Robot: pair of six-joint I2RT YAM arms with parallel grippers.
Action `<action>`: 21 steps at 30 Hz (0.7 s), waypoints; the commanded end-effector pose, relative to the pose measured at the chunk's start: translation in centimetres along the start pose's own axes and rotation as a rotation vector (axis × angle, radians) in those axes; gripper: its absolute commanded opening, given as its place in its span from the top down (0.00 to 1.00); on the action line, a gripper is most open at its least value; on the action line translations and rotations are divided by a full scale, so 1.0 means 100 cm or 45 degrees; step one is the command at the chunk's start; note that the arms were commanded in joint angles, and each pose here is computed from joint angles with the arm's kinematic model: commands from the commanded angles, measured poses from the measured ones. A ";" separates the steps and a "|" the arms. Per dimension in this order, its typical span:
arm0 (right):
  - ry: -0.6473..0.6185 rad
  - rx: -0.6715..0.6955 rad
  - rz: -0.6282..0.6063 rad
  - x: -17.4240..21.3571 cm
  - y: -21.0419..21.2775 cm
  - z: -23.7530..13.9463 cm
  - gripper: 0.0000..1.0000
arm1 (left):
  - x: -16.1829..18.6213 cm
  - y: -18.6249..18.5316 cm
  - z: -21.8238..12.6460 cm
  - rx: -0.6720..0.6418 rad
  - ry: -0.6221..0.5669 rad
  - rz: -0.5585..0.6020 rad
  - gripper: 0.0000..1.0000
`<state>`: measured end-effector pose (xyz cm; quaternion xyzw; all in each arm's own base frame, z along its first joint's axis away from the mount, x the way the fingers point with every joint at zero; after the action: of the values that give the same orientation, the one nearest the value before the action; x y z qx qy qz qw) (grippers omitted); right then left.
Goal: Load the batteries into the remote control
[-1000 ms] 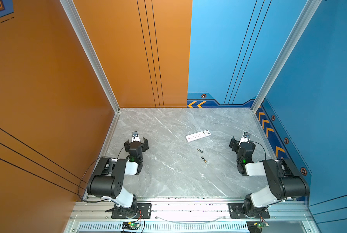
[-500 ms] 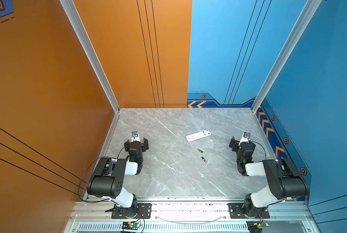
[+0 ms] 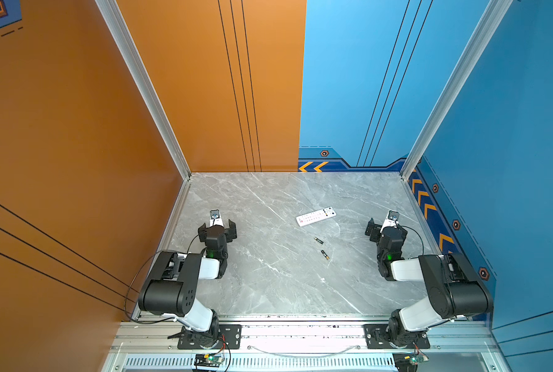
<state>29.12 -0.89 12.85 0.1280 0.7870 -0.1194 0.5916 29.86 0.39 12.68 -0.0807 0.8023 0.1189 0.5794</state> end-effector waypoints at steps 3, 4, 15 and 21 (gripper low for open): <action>-0.008 -0.020 -0.008 -0.002 0.003 -0.005 0.00 | 0.001 0.001 -0.001 0.031 -0.005 0.001 0.02; -0.017 -0.023 -0.012 -0.002 0.003 -0.006 0.00 | 0.000 0.001 -0.002 0.029 -0.010 0.000 0.02; -0.034 -0.021 -0.064 -0.044 0.010 -0.029 0.00 | -0.025 -0.007 -0.028 -0.006 -0.005 0.096 0.02; 0.076 -0.039 0.041 -0.065 0.012 -0.034 0.00 | -0.047 -0.021 -0.044 0.018 0.087 0.146 0.02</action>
<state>28.44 0.90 19.75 0.1195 0.7757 -0.1020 0.6112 28.05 -2.26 16.78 -0.0358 0.8116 0.1246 0.5697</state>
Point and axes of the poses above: each gripper's point midway between its finger pads, its own z axis out along the fingers, its own y axis along the line the jaws close on, x = y × z, the point moved 10 cm from there along -z, back along the fingers
